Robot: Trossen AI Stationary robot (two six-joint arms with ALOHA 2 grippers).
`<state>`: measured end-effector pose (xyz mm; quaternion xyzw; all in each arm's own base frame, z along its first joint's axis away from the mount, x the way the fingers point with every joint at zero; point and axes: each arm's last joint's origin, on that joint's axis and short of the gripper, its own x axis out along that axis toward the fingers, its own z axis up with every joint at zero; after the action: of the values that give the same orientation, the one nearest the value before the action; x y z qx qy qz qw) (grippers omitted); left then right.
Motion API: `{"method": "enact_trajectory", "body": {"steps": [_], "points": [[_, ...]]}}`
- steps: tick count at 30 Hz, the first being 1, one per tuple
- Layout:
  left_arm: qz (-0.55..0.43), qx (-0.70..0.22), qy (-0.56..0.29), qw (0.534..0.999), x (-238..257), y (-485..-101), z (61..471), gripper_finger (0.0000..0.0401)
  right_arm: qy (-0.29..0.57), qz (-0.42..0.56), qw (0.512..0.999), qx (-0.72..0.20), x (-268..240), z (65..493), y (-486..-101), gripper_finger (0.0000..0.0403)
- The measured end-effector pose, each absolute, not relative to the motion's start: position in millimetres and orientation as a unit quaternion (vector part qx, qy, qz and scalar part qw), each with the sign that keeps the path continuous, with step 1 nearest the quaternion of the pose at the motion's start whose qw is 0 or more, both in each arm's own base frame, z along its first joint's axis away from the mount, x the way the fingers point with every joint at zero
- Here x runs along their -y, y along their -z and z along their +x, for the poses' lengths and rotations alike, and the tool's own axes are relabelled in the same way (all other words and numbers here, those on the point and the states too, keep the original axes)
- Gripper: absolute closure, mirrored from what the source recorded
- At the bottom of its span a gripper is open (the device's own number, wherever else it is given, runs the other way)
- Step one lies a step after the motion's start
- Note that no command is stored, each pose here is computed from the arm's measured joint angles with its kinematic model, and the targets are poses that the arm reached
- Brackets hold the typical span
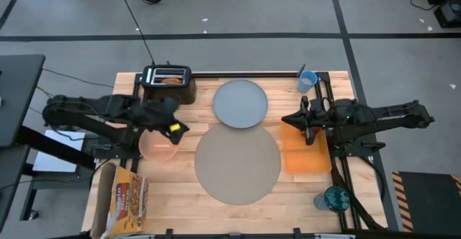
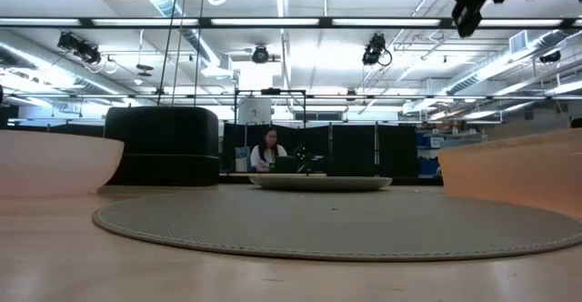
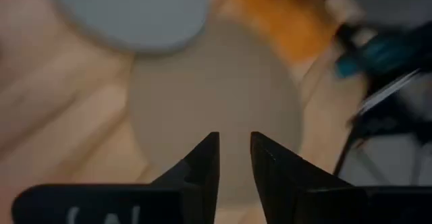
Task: Arrange a breakfast setting
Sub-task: Put the light orange bowl on the gray mat
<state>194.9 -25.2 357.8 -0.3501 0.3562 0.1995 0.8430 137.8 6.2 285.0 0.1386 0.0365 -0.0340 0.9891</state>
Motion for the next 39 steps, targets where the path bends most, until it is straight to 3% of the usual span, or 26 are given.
{"method": "enact_trajectory", "body": {"steps": [5, 11, 21, 28, 33, 39], "points": [[-0.333, -0.466, -0.266, 0.776, 38, -338, 207, 0.0327, 0.038, 0.103, 0.992, -0.057, -6, 148, -298, 0.0377], [-0.329, -0.510, -0.315, 0.729, 50, -302, 224, 0.0318, 0.076, 0.085, 0.987, -0.115, -5, 161, -283, 0.0342], [-0.406, -0.496, -0.466, 0.610, 49, -230, 216, 0.0206, 0.061, 0.068, 0.978, -0.189, -8, 186, -260, 0.0247], [-0.439, -0.462, -0.464, 0.615, 49, -208, 219, 0.0186, 0.034, 0.042, 0.974, -0.219, -10, 198, -249, 0.0235], [-0.403, -0.476, -0.499, 0.602, 45, -188, 216, 0.0200, 0.034, 0.038, 0.973, -0.227, -11, 207, -242, 0.0237], [-0.394, -0.496, -0.482, 0.605, 47, -170, 225, 0.0237, 0.031, 0.029, 0.977, -0.208, -12, 214, -243, 0.0237]]}}
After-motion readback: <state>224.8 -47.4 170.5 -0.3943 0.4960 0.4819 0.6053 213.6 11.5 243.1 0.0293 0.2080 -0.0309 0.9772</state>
